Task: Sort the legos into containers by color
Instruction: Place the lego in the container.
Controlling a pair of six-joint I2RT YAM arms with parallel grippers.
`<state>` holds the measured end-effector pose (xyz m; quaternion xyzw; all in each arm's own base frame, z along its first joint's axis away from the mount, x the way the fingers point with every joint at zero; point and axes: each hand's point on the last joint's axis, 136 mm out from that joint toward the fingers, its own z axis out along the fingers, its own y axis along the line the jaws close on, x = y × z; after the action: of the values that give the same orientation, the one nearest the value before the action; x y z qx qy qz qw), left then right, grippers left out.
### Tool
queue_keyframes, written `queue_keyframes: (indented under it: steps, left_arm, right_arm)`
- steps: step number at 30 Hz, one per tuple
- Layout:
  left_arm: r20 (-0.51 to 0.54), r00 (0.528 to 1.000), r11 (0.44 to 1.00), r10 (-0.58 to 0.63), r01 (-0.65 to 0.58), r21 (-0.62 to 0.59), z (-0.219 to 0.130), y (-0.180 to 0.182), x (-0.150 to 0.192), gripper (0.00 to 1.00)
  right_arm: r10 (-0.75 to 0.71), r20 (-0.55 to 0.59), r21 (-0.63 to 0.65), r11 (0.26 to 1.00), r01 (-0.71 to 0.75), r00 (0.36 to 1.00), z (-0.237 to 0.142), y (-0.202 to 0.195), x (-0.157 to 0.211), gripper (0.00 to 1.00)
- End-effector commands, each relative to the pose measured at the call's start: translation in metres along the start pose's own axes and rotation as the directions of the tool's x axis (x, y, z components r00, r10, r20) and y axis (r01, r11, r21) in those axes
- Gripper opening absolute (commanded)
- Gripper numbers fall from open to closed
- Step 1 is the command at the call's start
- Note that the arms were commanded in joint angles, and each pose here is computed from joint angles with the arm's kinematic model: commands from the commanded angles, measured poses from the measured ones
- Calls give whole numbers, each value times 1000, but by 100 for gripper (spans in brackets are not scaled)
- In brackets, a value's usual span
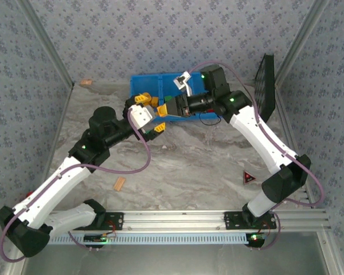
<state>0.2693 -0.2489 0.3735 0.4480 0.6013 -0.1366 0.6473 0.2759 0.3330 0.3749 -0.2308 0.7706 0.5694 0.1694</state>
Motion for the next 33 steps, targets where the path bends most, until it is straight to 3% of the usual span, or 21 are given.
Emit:
queue_keyframes:
  steps: [1, 8, 14, 22, 27, 33]
  left_arm:
    - [47, 998, 999, 43, -42, -32, 0, 8, -17, 96]
    - [46, 999, 1000, 16, -17, 20, 6, 2, -20, 94]
    - [50, 999, 999, -1, -1, 38, 8, 1, -24, 86]
    - [53, 998, 997, -29, 25, 78, 5, -3, -29, 59]
    - [59, 997, 995, -49, 44, 90, 3, -5, -32, 56]
    - [64, 995, 994, -82, 77, 79, 0, 1, -37, 35]
  right_arm:
    - [-28, -26, -74, 997, 26, 999, -2, 27, 4, 26]
    - [-40, -34, -106, 994, 37, 999, 3, 37, 8, 26]
    - [-43, -54, -111, 993, 37, 998, 6, 40, 14, 26]
    - [-35, -67, -91, 995, 28, 997, 10, 31, 20, 26]
    - [-29, -80, -83, 996, 22, 996, 11, 28, 24, 26]
    - [-10, -94, -58, 998, 4, 996, 15, 18, 30, 27]
